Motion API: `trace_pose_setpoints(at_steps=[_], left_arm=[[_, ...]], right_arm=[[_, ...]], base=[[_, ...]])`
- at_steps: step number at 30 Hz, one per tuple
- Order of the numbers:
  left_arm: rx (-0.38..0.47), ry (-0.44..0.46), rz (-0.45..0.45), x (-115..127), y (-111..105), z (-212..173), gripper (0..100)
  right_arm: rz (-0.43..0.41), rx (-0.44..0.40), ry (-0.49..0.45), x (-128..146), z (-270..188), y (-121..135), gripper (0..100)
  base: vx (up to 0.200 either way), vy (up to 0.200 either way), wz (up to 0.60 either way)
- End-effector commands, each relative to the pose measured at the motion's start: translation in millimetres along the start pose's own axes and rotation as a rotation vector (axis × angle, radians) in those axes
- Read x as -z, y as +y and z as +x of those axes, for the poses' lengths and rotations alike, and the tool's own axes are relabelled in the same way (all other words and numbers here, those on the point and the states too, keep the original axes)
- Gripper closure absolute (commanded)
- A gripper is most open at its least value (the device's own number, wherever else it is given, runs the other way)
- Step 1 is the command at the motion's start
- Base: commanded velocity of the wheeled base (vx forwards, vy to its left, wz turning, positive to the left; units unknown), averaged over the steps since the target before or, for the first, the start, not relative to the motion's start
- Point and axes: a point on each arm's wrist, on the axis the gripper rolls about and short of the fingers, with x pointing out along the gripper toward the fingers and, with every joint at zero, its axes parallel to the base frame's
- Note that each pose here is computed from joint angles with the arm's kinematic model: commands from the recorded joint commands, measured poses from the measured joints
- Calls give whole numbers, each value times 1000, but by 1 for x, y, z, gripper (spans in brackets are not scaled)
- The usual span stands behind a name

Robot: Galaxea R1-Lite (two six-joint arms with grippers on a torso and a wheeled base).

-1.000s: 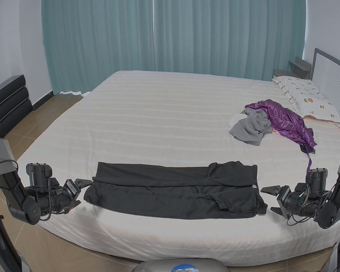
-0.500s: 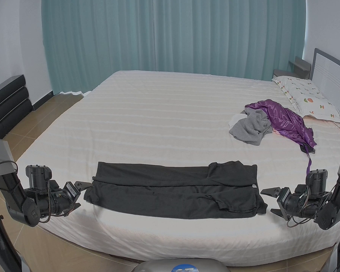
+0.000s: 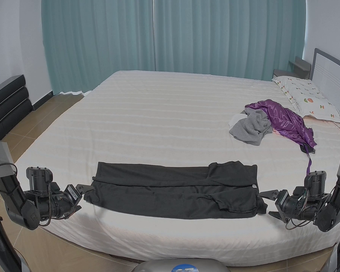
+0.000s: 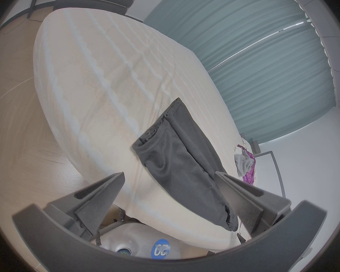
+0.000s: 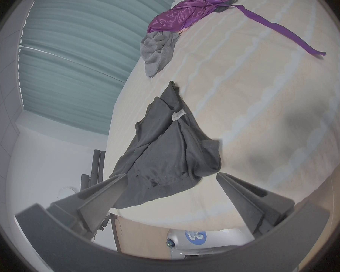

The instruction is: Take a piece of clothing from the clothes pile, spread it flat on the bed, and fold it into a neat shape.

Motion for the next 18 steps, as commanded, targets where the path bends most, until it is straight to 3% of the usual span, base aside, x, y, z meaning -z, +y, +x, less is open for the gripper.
trace_pose_setpoints(at_steps=[1, 11, 18], left_arm=[[1, 2, 6, 3, -2, -2, 0], [-38, 27, 12, 15, 3, -7, 0], [-86, 59, 89, 27, 8, -6, 0]], right_arm=[[-1, -1, 6, 3, -1, 1, 0], [-8, 3, 36, 12, -2, 3, 0], [-8, 9, 38, 13, -4, 2, 0]], base=[[0, 0, 0], [0, 0, 0], [0, 0, 0]])
